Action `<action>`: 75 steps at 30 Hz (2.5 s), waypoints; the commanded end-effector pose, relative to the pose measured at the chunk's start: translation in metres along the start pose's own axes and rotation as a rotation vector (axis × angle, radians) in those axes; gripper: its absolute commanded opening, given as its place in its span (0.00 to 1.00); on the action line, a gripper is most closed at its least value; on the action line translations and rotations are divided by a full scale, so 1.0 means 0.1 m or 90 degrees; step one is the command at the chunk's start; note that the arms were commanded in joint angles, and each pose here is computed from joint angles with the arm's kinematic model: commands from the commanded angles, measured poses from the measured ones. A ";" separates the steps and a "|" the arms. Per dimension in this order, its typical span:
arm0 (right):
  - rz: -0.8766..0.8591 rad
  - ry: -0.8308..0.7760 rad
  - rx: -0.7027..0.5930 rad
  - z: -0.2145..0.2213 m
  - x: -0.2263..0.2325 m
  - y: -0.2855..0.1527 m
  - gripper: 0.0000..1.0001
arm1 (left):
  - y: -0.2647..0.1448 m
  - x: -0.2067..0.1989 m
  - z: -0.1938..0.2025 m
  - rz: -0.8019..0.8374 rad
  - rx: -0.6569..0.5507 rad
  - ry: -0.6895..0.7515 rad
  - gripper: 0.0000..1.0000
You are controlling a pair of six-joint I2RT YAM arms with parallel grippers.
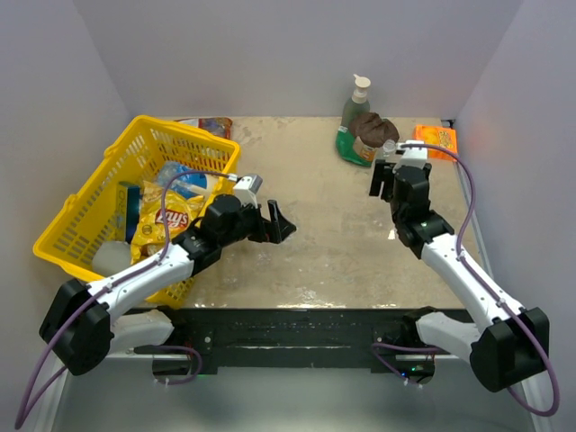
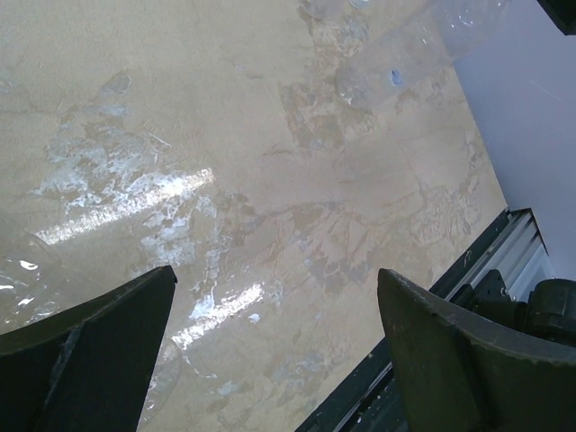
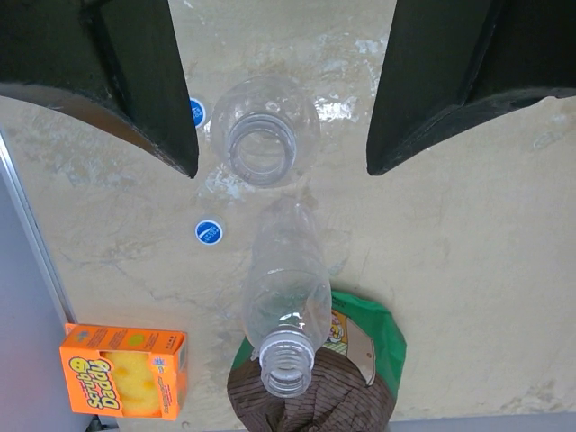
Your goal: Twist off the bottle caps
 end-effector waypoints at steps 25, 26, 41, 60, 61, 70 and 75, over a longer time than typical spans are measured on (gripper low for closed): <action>-0.606 0.073 0.324 0.21 2.57 -0.40 0.74 | -1.06 0.16 -1.32 -0.234 -0.187 0.075 1.00; -0.625 0.070 0.348 0.31 2.67 -0.43 0.74 | -1.10 0.18 -1.26 -0.241 -0.179 0.061 1.00; -0.602 -0.024 0.522 1.56 3.20 -0.23 0.75 | -1.47 0.19 -0.94 -0.249 -0.183 -0.006 1.00; -0.605 -0.025 0.394 0.93 2.77 -0.52 0.45 | -1.46 -0.05 -1.05 -0.157 -0.211 -0.055 1.00; -0.630 -0.009 0.346 0.64 2.71 -0.67 0.45 | -1.45 -0.08 -1.10 -0.144 -0.225 -0.069 1.00; -0.747 0.120 0.188 -0.18 2.38 -1.35 0.41 | -1.32 -0.46 -1.38 0.030 -0.285 -0.129 1.00; -0.812 0.156 0.164 -0.36 2.35 -1.56 0.39 | -1.20 -0.66 -1.37 0.159 -0.282 -0.129 0.99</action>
Point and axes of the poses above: each gripper's point midway between its finger pads, its own y axis out along the fingers, its own x axis along the line the jaws close on, z = x × y, the point moved 5 cm from there along -y, back along the fingers, and after that the axes turned 4 degrees about y, right-handed, at the moved point
